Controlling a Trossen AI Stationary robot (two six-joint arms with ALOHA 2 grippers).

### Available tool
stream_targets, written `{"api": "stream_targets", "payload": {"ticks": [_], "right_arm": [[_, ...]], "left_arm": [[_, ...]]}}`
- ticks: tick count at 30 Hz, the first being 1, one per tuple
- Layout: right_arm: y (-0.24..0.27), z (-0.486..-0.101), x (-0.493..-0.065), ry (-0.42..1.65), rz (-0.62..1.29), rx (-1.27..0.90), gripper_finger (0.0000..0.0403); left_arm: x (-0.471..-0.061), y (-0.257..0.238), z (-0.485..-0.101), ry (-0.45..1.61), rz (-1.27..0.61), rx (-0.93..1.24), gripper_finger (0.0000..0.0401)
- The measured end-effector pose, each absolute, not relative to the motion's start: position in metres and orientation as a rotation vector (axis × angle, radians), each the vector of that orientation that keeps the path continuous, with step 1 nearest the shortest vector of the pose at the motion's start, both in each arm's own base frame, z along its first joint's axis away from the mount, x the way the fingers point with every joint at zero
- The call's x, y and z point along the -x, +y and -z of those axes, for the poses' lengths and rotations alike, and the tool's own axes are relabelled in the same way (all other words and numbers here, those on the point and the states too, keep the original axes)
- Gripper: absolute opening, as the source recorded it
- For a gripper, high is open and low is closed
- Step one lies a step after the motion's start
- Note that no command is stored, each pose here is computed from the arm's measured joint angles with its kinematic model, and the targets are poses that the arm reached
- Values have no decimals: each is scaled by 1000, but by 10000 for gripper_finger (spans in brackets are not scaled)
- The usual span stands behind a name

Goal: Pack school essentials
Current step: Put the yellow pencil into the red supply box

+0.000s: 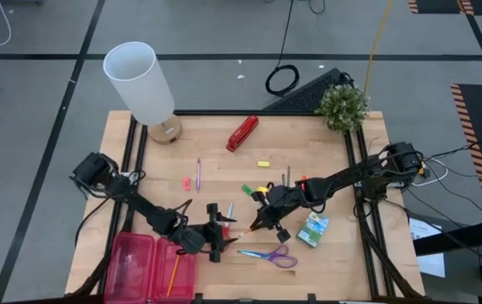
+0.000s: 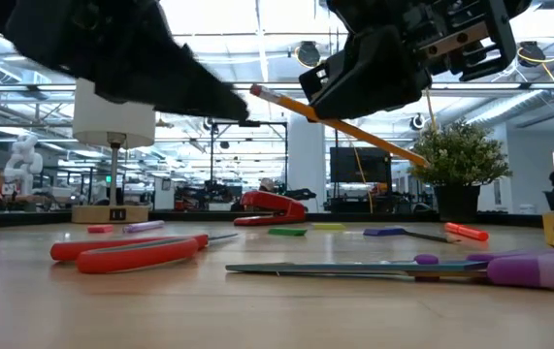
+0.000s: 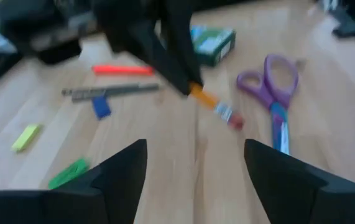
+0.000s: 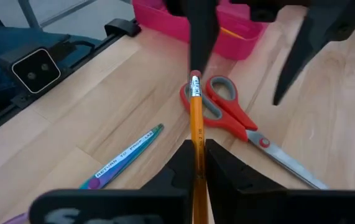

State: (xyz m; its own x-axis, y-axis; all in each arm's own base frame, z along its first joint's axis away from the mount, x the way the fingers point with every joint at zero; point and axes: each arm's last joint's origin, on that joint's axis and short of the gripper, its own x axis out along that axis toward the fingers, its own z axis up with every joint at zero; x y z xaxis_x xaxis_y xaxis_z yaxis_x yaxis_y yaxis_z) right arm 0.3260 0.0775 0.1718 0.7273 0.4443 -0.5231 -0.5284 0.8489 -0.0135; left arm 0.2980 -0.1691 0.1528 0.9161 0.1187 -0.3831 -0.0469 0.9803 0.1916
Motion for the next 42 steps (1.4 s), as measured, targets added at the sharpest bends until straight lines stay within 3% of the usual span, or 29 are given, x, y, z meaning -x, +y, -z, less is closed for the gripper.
{"api": "stream_targets", "payload": {"ticks": [18,36,42], "right_arm": [[75,-180,-332,451,-405,160,14],[74,-181,-333,437,-361,157,14],[74,-181,-333,438,-356,133,28]], "left_arm": [[-303,-170,-156,288,-224,-184,263],[-302,-170,-156,283,-243,-204,45],[-301,-172,-158,281,-240,-218,16]]}}
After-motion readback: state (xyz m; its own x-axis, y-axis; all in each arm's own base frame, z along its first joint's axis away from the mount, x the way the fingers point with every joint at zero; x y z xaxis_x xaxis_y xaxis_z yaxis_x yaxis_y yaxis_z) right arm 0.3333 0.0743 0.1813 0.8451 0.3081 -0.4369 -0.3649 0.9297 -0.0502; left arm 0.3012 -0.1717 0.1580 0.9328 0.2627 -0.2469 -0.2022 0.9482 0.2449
